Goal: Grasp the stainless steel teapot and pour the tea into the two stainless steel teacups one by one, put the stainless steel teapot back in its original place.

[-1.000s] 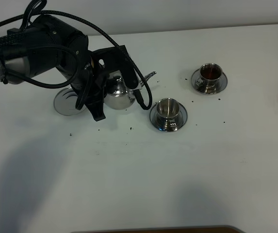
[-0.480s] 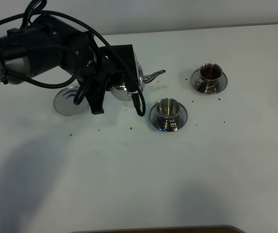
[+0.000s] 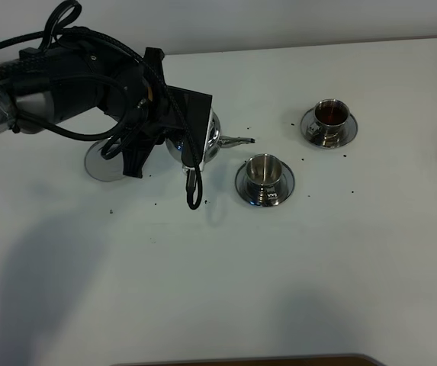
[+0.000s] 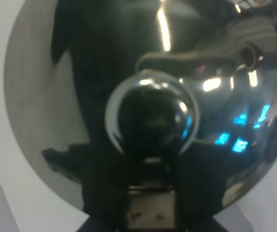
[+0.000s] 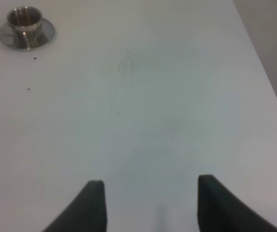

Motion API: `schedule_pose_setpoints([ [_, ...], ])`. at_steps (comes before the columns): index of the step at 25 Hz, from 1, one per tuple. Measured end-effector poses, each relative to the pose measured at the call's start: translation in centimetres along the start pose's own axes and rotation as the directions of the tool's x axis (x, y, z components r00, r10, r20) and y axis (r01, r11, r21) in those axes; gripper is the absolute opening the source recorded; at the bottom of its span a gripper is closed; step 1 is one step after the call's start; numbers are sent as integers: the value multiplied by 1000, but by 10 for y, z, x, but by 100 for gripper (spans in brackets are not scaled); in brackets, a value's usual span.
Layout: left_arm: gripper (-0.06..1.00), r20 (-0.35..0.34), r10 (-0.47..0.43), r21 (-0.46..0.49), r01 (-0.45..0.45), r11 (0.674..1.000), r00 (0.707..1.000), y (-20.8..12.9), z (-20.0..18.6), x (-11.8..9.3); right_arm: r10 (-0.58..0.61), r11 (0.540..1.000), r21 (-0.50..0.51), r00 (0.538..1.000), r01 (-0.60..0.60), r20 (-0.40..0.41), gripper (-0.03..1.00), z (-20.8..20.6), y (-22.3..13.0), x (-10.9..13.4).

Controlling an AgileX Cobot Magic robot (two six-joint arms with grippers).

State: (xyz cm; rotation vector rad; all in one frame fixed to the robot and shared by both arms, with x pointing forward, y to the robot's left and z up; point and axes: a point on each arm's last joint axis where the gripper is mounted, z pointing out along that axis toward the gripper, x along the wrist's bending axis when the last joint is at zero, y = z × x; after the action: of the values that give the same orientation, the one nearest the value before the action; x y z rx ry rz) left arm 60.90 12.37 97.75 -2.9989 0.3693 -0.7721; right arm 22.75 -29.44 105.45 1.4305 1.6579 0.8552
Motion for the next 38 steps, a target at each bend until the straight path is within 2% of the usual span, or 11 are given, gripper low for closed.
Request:
schedule_pose_setpoints([
  [5,25,-13,73,44,-72,996,997,-3,6,1,0,1000,0,1000,0,0,43,0,0,0],
  [18,25,-47,178,91,-173,981,983,-4,18,3,1,1000,0,1000,-1,0,43,0,0,0],
  [24,25,-98,235,89,-227,970,967,6,16,7,0,1000,0,1000,0,0,43,0,0,0],
  [31,25,-133,319,123,-304,945,938,9,14,10,0,1000,0,1000,0,0,43,0,0,0],
  [38,25,-159,363,121,-347,930,918,19,13,11,0,1000,0,1000,0,0,43,0,0,0],
])
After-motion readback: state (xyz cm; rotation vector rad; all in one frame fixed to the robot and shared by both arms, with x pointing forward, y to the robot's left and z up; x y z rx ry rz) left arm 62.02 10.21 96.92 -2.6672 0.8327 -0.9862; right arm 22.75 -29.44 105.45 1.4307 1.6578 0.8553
